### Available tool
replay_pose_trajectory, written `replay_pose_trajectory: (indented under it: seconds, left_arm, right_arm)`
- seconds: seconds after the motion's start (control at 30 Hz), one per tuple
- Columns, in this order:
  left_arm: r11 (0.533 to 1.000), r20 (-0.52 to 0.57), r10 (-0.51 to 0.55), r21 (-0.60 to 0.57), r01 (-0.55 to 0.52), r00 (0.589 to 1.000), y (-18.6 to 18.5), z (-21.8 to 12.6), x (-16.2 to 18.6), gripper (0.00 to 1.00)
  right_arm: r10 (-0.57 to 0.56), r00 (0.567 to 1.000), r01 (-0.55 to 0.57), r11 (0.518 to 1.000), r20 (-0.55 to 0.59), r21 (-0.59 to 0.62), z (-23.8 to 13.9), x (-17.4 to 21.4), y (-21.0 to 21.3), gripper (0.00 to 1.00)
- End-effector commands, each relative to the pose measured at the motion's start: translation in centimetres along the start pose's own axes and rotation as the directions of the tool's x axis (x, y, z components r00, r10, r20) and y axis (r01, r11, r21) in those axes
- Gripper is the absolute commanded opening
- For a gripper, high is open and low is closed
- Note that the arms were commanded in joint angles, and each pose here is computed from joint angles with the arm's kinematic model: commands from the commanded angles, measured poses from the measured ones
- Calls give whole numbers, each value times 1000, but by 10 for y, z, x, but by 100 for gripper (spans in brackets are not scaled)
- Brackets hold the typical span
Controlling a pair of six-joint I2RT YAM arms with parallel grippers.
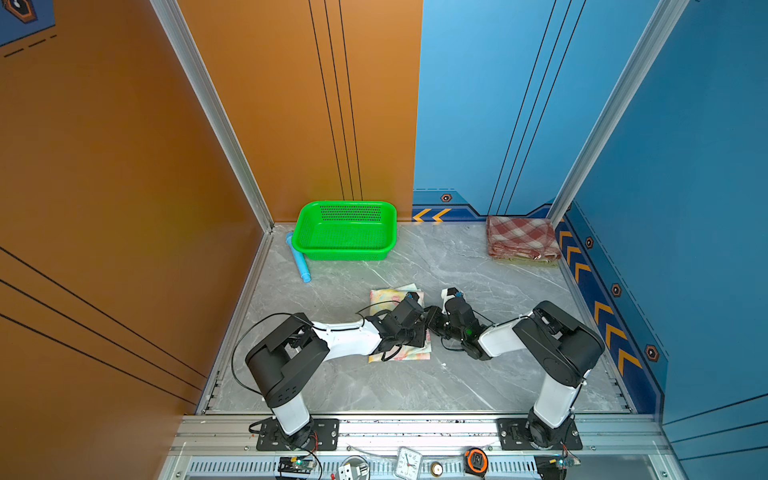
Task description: Fold and stack the skirts
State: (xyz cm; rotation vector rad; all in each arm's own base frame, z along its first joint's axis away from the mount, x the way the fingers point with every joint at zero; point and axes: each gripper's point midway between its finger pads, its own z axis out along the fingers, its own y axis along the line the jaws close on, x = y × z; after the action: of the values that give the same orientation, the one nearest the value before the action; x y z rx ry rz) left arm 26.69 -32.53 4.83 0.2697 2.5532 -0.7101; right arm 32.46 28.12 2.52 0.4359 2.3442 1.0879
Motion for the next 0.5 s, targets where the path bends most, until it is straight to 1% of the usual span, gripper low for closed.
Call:
replay_pose_trajectory:
  seconds: [0.0, 0.1, 0.17, 0.27, 0.3, 0.37, 0.43, 0.47]
  left_arm:
    - [999, 26, -21, 44, 20, 999, -5, -9, -6, 0]
    - [998, 33, -30, 48, 28, 999, -4, -11, -7, 0]
    - [998, 40, -33, 50, 31, 999, -4, -13, -9, 0]
    - [998, 39, -45, 45, 43, 998, 1, -17, -11, 0]
    - [998, 43, -47, 39, 46, 998, 4, -21, -13, 3]
    - [999, 60, -46, 24, 45, 997, 11, -33, -20, 24]
    - [999, 88, -44, -4, 45, 995, 22, -47, -28, 40]
    - [999, 108, -43, -18, 45, 993, 29, -54, -34, 46]
  right_arm:
    - [32, 988, 23, 940, -153, 342, -9, 49, -96, 22]
    - [21, 987, 34, 939, -157, 342, -6, 49, -94, 7]
    - [7, 986, 50, 939, -164, 340, -4, 48, -92, 1]
    - [-14, 985, 72, 937, -172, 341, -1, 46, -90, 0]
    - [-19, 985, 77, 938, -172, 337, -1, 44, -89, 0]
    - [-29, 984, 87, 939, -177, 332, -1, 42, -89, 0]
    - [-48, 982, 107, 937, -182, 332, -1, 40, -88, 0]
    - [-59, 981, 119, 936, -185, 330, -1, 39, -88, 0]
